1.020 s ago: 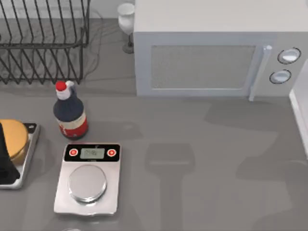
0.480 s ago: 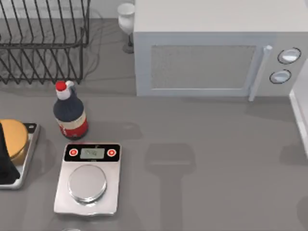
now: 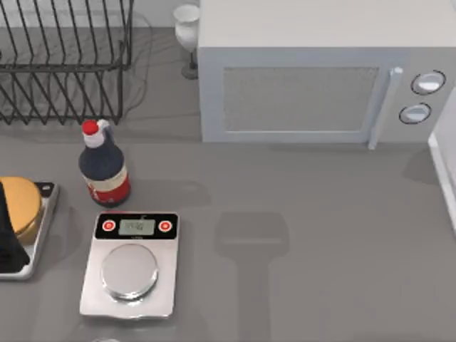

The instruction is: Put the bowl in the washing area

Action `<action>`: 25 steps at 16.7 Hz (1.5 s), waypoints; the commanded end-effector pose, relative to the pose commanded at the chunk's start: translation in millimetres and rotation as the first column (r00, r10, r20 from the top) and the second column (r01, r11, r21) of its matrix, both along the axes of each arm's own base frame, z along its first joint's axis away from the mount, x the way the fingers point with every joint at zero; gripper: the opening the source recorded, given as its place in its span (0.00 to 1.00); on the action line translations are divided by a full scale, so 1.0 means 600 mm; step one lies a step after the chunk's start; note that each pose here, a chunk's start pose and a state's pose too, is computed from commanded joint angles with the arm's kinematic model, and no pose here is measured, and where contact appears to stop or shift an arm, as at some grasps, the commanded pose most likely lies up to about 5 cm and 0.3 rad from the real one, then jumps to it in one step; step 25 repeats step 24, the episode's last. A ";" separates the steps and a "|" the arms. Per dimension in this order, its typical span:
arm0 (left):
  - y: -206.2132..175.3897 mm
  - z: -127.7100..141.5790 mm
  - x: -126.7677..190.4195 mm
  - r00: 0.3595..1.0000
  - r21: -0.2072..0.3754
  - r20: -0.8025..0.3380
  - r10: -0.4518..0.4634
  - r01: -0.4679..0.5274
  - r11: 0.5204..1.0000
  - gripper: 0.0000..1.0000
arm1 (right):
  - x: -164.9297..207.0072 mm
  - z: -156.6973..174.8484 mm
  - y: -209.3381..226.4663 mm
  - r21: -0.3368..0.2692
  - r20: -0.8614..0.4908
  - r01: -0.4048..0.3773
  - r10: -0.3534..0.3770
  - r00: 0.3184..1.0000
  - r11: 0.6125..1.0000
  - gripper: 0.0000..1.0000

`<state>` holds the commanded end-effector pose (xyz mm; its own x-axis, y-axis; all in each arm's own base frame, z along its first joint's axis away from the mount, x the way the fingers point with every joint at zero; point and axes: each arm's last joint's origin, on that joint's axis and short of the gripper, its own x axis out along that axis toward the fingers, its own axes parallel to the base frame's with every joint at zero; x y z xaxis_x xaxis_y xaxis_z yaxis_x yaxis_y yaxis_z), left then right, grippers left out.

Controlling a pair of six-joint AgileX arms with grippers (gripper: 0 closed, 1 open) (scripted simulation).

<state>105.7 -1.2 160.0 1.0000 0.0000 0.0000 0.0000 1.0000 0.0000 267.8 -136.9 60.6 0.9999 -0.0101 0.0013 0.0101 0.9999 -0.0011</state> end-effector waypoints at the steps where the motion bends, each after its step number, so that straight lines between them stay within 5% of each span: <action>1: 0.000 0.000 0.000 1.000 0.000 0.000 0.000 0.000 1.000 1.00 | -0.001 -0.003 0.001 0.001 -0.001 0.000 0.000 1.000 1.000 0.00; 5: 0.000 0.000 0.000 1.000 0.000 0.000 0.000 0.000 1.000 1.00 | -0.001 -0.003 0.001 0.001 -0.001 0.000 0.000 1.000 1.000 0.00; 18: 0.000 0.000 0.000 1.000 0.000 0.000 0.000 0.000 1.000 1.00 | -0.001 -0.003 0.001 0.001 -0.001 0.000 0.000 1.000 1.000 0.98; 25: 0.000 0.000 0.000 1.000 0.000 0.000 0.000 0.000 1.000 1.00 | -0.001 -0.003 0.001 0.001 -0.001 0.000 0.000 1.000 1.000 1.00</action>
